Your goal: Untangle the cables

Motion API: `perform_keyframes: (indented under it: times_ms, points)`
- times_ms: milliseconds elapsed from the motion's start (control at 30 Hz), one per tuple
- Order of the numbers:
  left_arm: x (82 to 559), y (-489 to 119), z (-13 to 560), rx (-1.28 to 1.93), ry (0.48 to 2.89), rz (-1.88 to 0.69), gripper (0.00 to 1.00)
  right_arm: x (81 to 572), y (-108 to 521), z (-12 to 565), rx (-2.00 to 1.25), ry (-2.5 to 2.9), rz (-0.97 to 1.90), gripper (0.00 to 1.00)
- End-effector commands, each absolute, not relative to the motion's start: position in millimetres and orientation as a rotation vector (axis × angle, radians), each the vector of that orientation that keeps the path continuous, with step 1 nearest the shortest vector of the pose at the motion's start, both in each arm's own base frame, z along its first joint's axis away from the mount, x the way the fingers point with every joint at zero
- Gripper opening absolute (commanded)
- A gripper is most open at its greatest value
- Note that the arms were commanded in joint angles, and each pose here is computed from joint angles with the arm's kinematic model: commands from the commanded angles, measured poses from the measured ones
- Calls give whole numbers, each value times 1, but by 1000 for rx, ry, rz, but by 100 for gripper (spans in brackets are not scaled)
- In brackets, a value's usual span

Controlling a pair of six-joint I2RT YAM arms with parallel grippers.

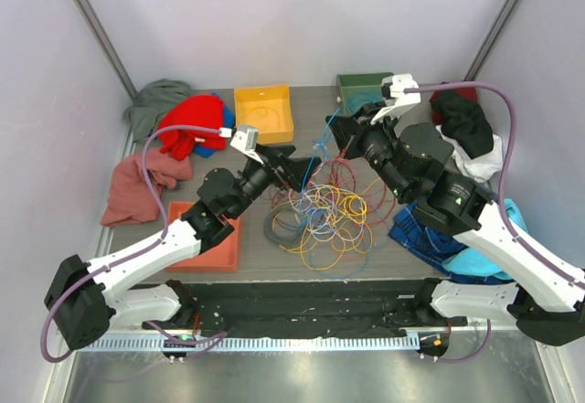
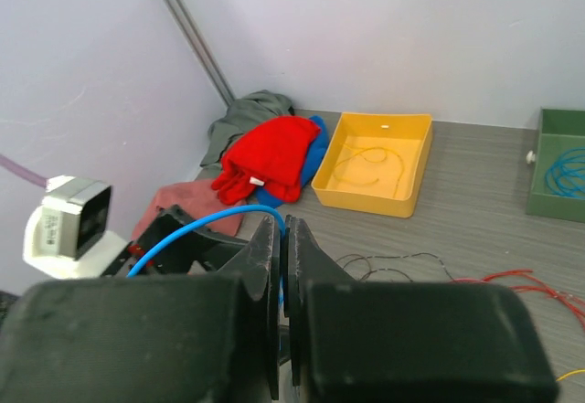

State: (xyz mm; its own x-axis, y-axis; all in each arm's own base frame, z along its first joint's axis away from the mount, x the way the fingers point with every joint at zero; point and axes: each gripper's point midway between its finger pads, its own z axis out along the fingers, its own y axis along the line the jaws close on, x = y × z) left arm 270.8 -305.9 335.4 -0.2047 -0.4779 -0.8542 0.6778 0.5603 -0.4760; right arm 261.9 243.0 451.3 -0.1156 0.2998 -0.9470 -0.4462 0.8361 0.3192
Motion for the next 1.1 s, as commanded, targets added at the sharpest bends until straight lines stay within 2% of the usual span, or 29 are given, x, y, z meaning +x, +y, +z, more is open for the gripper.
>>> perform_keyframes:
  times_ms: [0,133,233,267,333,367,467,533,700,867,1067]
  points:
    - [270,-308,376,187,1296,-1100,99,247,242,484,-101,1491,759,1]
    - [283,-311,373,168,1303,-1057,99,241,249,487,-118,1492,818,1]
    - [289,-314,376,159,1288,-1046,88,235,250,490,-126,1488,856,1]
    - [290,-318,375,168,1288,-1054,68,234,250,489,-125,1490,860,1]
    - [291,-322,384,183,1267,-1064,38,233,247,491,-119,1484,860,1]
    - [295,-322,381,170,1286,-1047,1,233,245,489,-119,1486,849,1]
    - [313,-322,357,157,1457,-943,0,235,230,492,-91,1473,792,1]
    - [333,-308,313,109,1627,-833,0,235,218,498,-63,1455,754,1]
    - [360,-252,216,-193,1895,-834,0,235,189,520,-25,1395,659,1]
    - [354,-218,143,-364,2118,-721,0,233,171,538,7,1353,607,1]
    - [342,-217,108,-389,2289,-663,0,237,165,539,13,1352,550,1]
